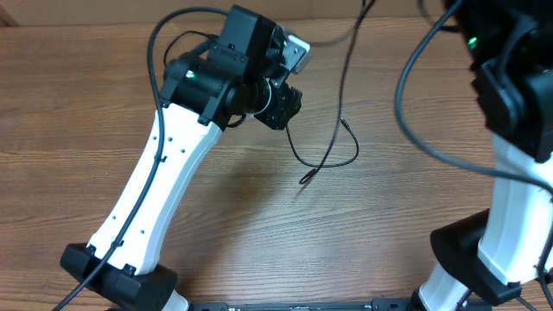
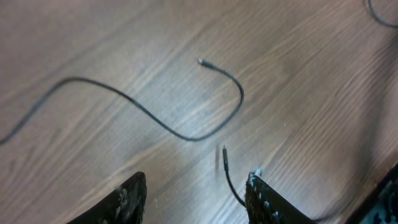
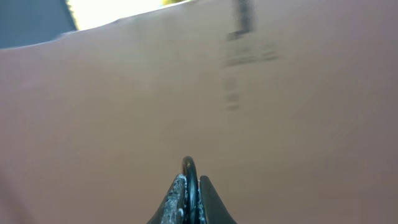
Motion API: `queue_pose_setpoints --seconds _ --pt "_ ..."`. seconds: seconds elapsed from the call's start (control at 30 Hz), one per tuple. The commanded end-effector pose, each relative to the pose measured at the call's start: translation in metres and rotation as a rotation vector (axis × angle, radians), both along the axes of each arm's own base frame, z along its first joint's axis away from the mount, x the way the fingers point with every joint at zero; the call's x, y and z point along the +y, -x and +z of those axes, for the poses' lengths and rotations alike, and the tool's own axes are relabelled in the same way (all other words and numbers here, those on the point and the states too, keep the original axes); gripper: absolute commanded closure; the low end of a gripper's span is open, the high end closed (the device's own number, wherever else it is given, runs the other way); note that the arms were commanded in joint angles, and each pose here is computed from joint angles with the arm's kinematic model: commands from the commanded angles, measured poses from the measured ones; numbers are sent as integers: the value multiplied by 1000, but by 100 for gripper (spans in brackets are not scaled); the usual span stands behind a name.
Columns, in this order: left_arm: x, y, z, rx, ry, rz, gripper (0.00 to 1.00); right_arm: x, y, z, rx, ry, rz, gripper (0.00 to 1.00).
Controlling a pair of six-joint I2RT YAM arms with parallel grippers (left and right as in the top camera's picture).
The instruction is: Untangle cables
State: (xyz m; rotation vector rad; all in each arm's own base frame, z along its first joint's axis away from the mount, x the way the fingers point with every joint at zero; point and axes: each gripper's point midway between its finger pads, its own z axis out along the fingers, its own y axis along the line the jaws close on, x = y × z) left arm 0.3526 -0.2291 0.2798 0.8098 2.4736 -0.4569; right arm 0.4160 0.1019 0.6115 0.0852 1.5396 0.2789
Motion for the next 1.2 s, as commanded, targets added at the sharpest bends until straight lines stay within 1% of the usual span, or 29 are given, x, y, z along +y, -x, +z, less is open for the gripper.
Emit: queue_pose_setpoints --seconds 0.0,0.17,0.23,0.27,0.33,0.5,0.6,0.63,0.67,0.7,0.73,0.8,0.87,1.0,1.17 --pt "-3 5 -1 3 -4 -30 49 -65 2 12 -34 -17 -196 96" --pt "-3 6 -2 6 -8 -33 49 -155 3 12 -36 -13 -411 96" --pt "-1 9 -4 22 -14 -34 49 -223 7 2 -9 -7 -571 96" --pt "-1 11 -5 30 -17 -35 49 -245 6 -5 9 -5 -614 96" --pt "1 14 -7 45 -22 -34 48 -275 1 -18 44 -3 -631 96" --pt "1 16 -8 68 -14 -4 49 -342 -22 -63 129 -25 -575 96" --pt "0 15 -7 81 4 28 49 -391 -27 -103 210 -55 -634 96" --pt "-1 15 -6 84 11 34 49 -411 -29 -124 254 -72 -661 96" --pt "-3 14 -5 83 19 38 49 -427 -30 -143 296 -89 -680 92" --pt "-4 14 -5 83 24 42 49 -438 -30 -157 327 -103 -690 63" --pt "-6 14 -4 83 28 44 48 -448 -31 -172 357 -120 -691 0" --pt "-10 16 -4 85 33 42 49 -463 -31 -194 393 -155 -662 0" --pt "-12 18 -4 85 33 34 49 -469 -28 -197 393 -168 -646 0" --pt "-17 19 -3 77 34 21 50 -472 -22 -189 368 -171 -624 0" --pt "-17 17 -2 44 12 6 50 -457 -18 -172 341 -166 -585 0"
